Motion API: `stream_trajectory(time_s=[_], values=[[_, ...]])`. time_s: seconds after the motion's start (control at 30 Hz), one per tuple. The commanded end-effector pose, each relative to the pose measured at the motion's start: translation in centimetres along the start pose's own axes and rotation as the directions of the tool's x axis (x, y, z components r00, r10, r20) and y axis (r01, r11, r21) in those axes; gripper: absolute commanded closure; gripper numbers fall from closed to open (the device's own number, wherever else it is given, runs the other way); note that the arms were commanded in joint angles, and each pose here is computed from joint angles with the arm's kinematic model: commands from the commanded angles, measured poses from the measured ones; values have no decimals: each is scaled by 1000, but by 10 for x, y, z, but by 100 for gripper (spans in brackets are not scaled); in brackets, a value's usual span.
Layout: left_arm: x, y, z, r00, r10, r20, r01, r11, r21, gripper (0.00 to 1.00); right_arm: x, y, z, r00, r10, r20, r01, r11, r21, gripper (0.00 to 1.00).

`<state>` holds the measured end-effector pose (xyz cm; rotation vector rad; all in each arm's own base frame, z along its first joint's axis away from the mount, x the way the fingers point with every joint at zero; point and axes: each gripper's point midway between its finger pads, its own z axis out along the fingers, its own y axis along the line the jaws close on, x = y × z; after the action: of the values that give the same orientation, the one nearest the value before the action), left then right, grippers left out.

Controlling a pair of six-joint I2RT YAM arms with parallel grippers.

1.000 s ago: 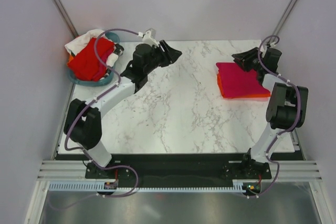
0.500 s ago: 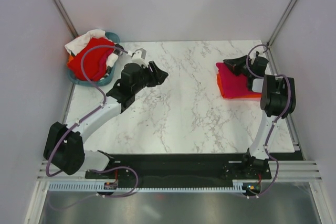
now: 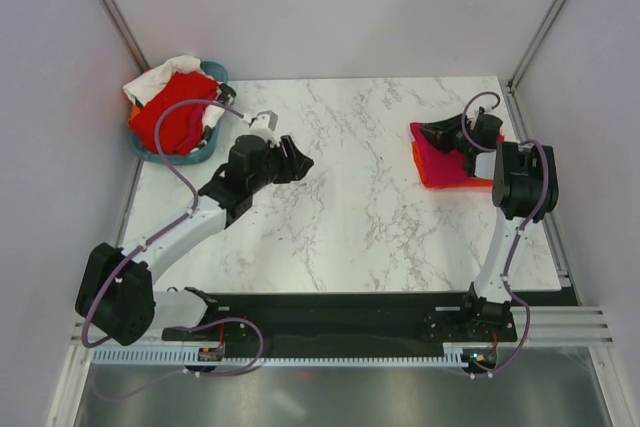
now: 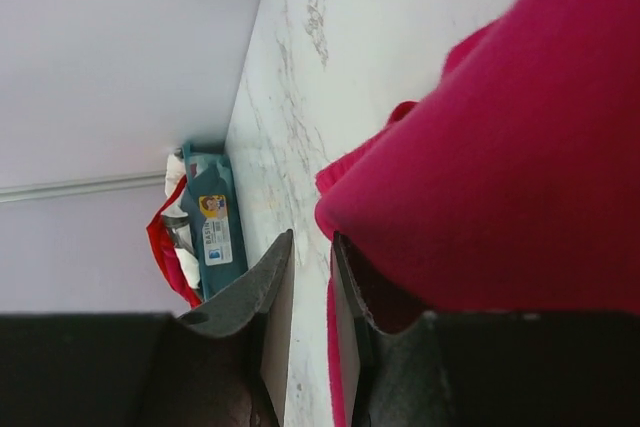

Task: Fold and stack the t-shirts
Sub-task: Neatly place the folded tshirt to the corner

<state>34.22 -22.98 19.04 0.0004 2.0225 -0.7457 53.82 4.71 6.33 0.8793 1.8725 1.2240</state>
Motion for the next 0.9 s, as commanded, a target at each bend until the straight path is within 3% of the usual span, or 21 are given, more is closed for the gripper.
stream_trajectory(time_s=[0.0,0.1,0.3,0.47,0.7,0.87], values=[[-2,10,-6,999,43,24,-43,999,-27,43,-13,49,-14,995,-96,30,98,993,-62,71],[3,11,-6,999,40,17,-40,999,-28,43,-7,71,-34,992,-121,33,123,989,-83,70],[11,15,-6,999,39,15,-39,999,-20,43,15,71,-67,991,-130,40,133,989,-63,69],[20,20,-6,999,51,5,-50,998,-22,43,38,55,-88,995,-102,21,104,990,-92,69],[27,23,-4,998,55,-1,-55,998,-15,44,50,-10,-86,1000,-1,4,1,1000,-27,72],[28,23,-4,998,55,-4,-55,998,-12,44,33,-1,-99,999,11,41,-8,997,-80,72]])
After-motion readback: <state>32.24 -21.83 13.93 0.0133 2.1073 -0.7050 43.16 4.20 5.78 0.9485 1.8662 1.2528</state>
